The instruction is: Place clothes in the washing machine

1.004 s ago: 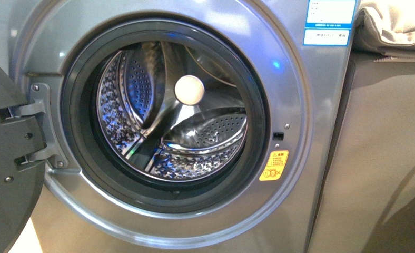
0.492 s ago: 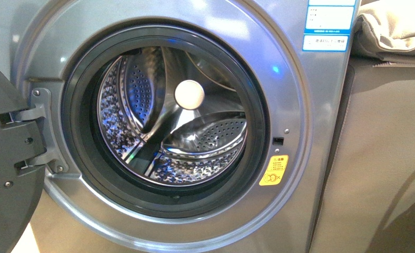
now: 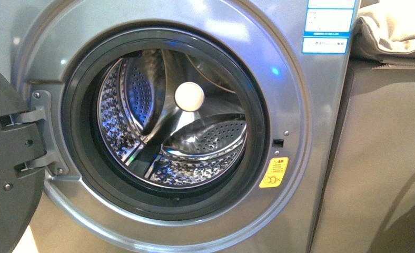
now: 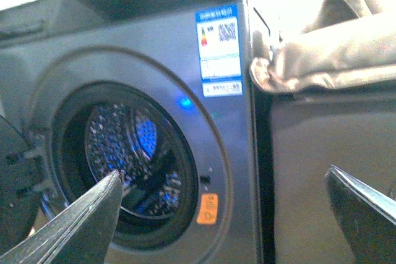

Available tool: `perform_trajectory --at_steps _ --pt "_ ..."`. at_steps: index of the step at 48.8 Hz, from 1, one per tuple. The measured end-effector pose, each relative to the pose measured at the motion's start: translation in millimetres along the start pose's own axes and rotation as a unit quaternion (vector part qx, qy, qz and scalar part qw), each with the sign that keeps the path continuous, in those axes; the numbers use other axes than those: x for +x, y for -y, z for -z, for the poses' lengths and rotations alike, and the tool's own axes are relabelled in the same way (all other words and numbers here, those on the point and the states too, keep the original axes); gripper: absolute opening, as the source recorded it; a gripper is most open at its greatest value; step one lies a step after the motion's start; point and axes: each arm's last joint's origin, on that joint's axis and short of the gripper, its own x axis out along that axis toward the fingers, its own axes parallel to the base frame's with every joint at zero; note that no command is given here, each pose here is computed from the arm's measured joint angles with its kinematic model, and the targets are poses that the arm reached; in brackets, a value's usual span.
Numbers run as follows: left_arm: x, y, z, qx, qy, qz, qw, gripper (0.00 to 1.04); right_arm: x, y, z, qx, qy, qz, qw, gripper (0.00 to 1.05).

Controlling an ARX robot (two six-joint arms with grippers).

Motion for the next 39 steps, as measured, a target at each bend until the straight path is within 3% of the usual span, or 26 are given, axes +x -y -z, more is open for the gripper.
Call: perform_trajectory --at_steps 4,19,29,39 --pt "0 0 0 0.0 0.0 0.001 1.0 0.98 1 9 -7 0.008 0.016 -0.011 1.0 0.97" --pt "0 0 0 0.0 0.0 0.0 1.0 0.98 20 59 -39 0.009 0.048 0.048 0.998 0.97" --pt "0 0 0 0.0 0.0 0.0 1.0 0.98 48 102 -41 0.049 -0.048 0.104 0.992 0.97" --pt "0 0 0 0.0 0.0 0.0 1.0 0.98 62 161 -23 0.117 -0.146 0.172 0.967 0.97"
